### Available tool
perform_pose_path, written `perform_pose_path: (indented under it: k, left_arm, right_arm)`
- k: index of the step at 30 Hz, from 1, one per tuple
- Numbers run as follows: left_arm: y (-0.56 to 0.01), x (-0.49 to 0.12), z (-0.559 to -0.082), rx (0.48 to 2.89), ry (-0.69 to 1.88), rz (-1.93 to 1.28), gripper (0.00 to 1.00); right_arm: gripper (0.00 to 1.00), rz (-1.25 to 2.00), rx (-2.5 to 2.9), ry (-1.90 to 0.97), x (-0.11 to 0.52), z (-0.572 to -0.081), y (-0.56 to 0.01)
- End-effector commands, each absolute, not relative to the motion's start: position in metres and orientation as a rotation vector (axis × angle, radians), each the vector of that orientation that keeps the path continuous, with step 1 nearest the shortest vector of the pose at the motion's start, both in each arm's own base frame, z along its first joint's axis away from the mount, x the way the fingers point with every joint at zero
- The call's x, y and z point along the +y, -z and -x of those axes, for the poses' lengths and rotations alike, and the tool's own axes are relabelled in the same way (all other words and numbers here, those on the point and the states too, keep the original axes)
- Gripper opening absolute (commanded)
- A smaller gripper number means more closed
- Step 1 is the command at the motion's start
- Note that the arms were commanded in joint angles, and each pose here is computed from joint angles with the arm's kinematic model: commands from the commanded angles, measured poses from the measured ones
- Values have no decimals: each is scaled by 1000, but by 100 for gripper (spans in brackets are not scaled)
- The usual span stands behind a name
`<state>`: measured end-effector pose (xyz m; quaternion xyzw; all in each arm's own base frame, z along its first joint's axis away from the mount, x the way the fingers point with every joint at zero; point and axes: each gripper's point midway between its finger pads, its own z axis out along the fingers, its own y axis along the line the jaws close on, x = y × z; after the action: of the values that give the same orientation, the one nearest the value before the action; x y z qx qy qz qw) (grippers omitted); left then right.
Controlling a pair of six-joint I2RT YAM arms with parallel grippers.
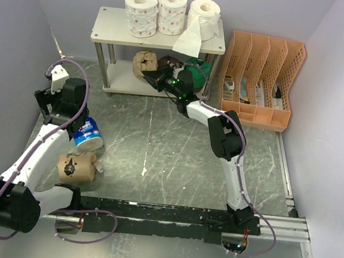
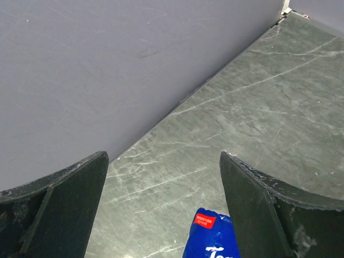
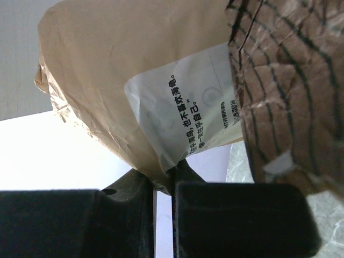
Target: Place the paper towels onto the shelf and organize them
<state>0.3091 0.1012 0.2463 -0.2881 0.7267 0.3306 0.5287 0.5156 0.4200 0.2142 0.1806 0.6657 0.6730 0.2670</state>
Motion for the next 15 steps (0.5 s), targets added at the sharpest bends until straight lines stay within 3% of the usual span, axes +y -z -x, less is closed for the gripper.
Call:
perform_pose_path:
  k: [1,3,8,12,15]
  left_arm:
    - [-257,105,-309,1703,-794,713,96]
    - [-257,105,-309,1698,-793,712,96]
    - [-257,104,-310,1705,-787,711,96]
    - [-255,105,-310,1710,-793,710,96]
    - [-254,105,-310,1711,-795,709,96]
  right_arm:
    - [3,-509,1753,-1767,406,-532,-215]
    - [14,-518,1763,-1761,405,-530,-210]
    - [19,-527,1765,-1741,403,-530,-198]
    - [48,-508,1763,-1748,404,-530,-196]
    - [88,-472,1753,-1768,405,-525,-203]
